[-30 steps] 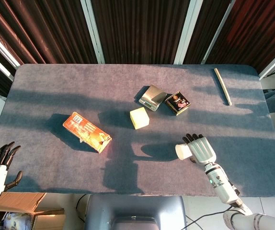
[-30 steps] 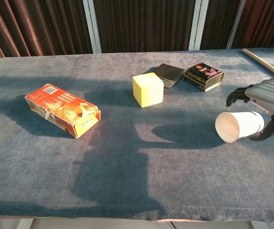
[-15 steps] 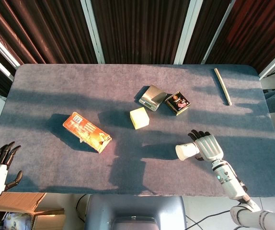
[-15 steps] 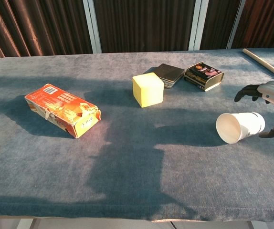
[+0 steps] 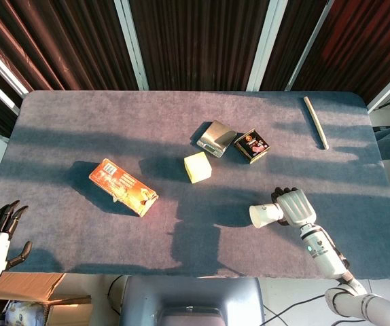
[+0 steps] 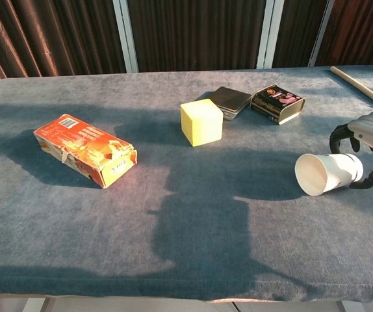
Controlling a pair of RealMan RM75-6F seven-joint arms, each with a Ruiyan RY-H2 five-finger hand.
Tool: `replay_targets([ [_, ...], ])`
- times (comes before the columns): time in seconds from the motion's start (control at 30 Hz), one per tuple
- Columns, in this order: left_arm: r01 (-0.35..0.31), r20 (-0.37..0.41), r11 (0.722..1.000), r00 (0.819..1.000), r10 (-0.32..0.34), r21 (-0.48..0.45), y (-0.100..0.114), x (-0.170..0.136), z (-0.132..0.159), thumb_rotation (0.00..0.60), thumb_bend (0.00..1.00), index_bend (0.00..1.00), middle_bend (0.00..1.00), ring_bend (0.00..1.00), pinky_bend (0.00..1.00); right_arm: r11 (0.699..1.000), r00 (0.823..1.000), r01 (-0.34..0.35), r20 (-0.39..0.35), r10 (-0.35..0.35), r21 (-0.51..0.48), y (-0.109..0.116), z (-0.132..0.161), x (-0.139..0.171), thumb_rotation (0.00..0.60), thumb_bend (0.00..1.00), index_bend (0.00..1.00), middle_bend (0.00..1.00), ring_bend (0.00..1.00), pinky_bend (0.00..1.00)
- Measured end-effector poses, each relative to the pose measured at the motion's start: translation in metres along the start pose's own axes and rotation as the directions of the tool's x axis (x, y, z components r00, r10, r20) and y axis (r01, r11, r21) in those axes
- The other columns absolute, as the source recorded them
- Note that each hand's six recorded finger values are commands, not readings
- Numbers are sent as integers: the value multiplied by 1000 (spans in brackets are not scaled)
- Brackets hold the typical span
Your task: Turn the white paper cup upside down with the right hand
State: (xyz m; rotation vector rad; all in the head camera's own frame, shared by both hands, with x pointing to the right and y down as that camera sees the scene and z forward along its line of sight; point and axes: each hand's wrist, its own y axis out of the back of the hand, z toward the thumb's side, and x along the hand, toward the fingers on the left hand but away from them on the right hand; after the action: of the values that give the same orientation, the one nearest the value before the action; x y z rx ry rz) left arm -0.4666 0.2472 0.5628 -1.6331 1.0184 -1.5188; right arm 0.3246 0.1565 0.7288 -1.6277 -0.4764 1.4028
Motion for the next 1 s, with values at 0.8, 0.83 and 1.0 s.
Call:
replay_targets([
  [0.8,2,1,1000,1000,-2,-16,2,-2,0,600,373,123,36,6,268,572,938,331,-198,-283,750,46,16,13,600,348,691,485,485,616],
  [0.83,2,1,1000,1000,-2,-16,2,-2,0,600,373,122,36,6,268,526,935,336,-212,-283,781,46,17,13,600,348,688,485,480,611],
  [1.0,4,2,1000,1000,-4,-14,1,-2,0,600,373,122,36,7,268,328,927,348,-271,-259,878,43,27,4,600,349,658,485,433,564],
])
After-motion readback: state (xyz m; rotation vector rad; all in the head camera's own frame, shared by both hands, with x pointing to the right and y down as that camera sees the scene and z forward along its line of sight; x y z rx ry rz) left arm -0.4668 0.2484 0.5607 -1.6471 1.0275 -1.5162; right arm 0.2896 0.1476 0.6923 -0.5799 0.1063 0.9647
